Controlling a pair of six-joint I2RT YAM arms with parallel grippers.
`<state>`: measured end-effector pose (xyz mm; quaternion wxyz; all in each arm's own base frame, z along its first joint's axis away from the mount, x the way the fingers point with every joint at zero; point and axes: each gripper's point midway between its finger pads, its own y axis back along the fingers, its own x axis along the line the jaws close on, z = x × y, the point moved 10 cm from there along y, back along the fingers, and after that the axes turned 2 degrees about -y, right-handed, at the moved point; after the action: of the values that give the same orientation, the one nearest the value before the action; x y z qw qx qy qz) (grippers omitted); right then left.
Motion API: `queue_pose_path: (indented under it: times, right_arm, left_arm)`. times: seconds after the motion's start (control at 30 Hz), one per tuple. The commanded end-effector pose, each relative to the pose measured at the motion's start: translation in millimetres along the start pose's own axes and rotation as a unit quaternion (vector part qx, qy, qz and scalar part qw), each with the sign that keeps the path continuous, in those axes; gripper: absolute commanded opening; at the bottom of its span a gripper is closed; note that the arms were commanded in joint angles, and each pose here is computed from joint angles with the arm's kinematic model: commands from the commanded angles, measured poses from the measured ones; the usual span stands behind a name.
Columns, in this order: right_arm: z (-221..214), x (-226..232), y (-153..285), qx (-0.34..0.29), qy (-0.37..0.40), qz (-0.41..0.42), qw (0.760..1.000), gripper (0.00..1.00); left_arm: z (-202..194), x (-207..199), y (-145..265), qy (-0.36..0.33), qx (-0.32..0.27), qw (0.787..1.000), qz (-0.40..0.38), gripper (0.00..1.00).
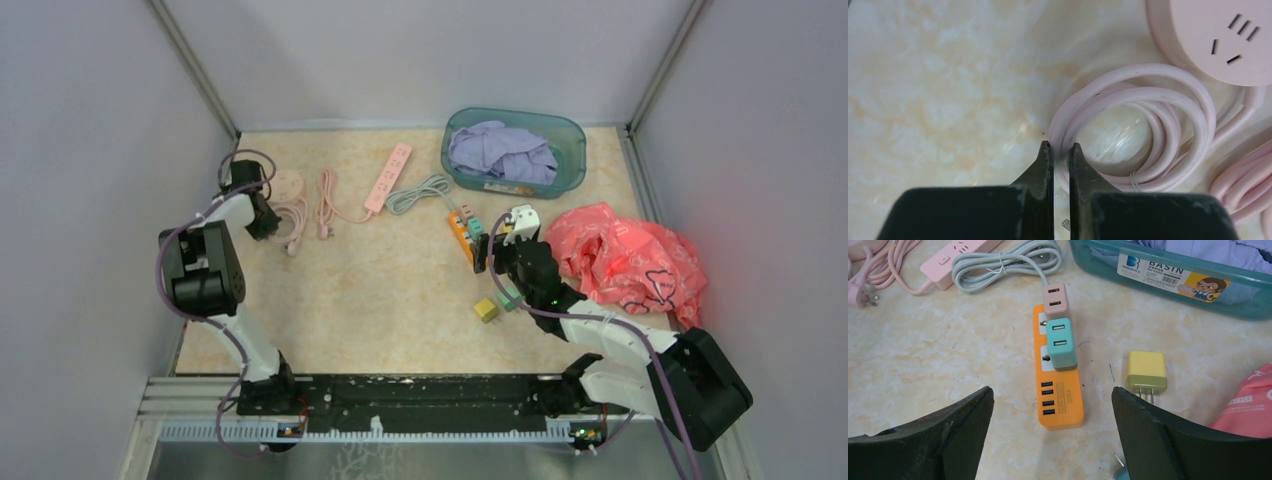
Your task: Insert the plug
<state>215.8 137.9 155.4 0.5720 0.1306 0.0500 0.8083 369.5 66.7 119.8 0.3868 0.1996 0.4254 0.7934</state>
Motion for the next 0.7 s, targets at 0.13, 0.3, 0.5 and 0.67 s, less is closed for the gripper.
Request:
queue_pose_path:
  times: [0.13,0.3,0.5,0.67]
  right_arm:
    - [19,1,2,-0.054,-0.010,0.004,0.998,0.87]
    - [19,1,2,-0.053,-0.010,0.004,0.999,0.87]
    - [20,1,4,-0.058,-0.014,0.003,0.998,0.87]
    - [20,2,4,-0.060,-0.019,0.006,0.998,0.87]
  left_arm:
    - [-57,34,56,0.043,0.073,0.996,0.002,0.00]
    - [-95,44,81,0.061,0.107,0.991,-0.060,0.00]
    - [-139,50,117,0.084,0.160,0.971,-0.155,0.00]
    - [-163,38,157,0.082,0.158,0.957,-0.230,0.00]
